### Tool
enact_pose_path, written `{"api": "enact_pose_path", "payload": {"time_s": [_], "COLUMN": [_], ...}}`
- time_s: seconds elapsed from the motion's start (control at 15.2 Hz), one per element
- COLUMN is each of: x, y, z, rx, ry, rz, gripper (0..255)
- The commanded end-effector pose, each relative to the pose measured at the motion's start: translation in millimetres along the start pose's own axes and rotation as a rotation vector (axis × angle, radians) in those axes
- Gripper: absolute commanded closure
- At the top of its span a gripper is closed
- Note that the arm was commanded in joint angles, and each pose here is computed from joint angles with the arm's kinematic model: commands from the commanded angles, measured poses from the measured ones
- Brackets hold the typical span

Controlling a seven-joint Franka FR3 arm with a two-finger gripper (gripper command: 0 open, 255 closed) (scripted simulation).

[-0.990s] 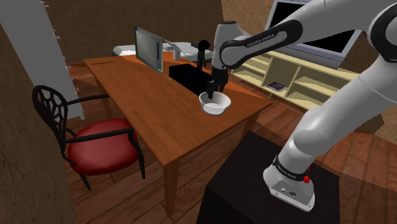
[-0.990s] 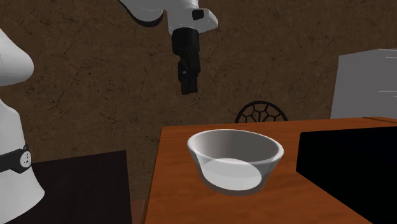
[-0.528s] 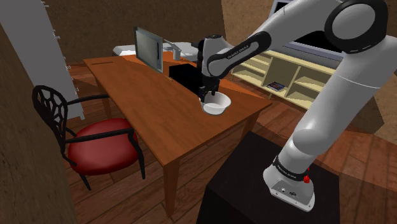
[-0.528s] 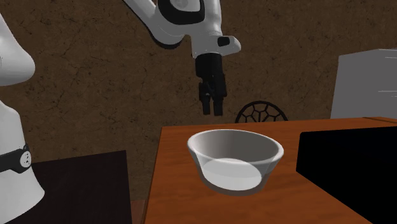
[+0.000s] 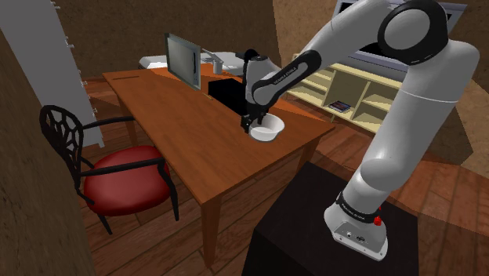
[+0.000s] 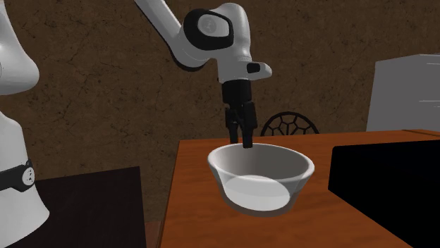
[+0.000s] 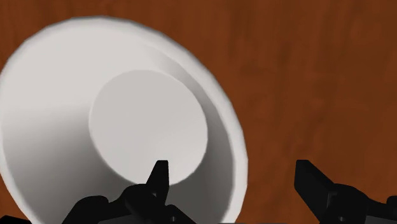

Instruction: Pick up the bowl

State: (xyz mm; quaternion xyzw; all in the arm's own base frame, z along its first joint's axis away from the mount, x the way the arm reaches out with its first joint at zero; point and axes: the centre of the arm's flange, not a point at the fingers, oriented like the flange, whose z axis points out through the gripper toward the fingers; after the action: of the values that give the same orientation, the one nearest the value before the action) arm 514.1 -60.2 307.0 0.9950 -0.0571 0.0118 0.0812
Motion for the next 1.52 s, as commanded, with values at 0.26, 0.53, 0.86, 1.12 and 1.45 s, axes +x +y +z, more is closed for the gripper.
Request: {"api": "enact_pose_path", "payload": {"time_s": [0.26, 0.53, 0.86, 1.12, 1.45], "x": [-1, -1, -1, 0, 1], "y": [-2, -2, 0, 4, 8], "z": [7, 7, -3, -24, -50], "rx": [0.000, 0.000, 0.000, 0.000, 0.000], "ry": [0.001, 0.001, 0.001, 0.001, 0.001], "rz": [0.000, 0.000, 0.000, 0.000, 0.000], "gripper": [255, 255, 255, 255, 255]}}
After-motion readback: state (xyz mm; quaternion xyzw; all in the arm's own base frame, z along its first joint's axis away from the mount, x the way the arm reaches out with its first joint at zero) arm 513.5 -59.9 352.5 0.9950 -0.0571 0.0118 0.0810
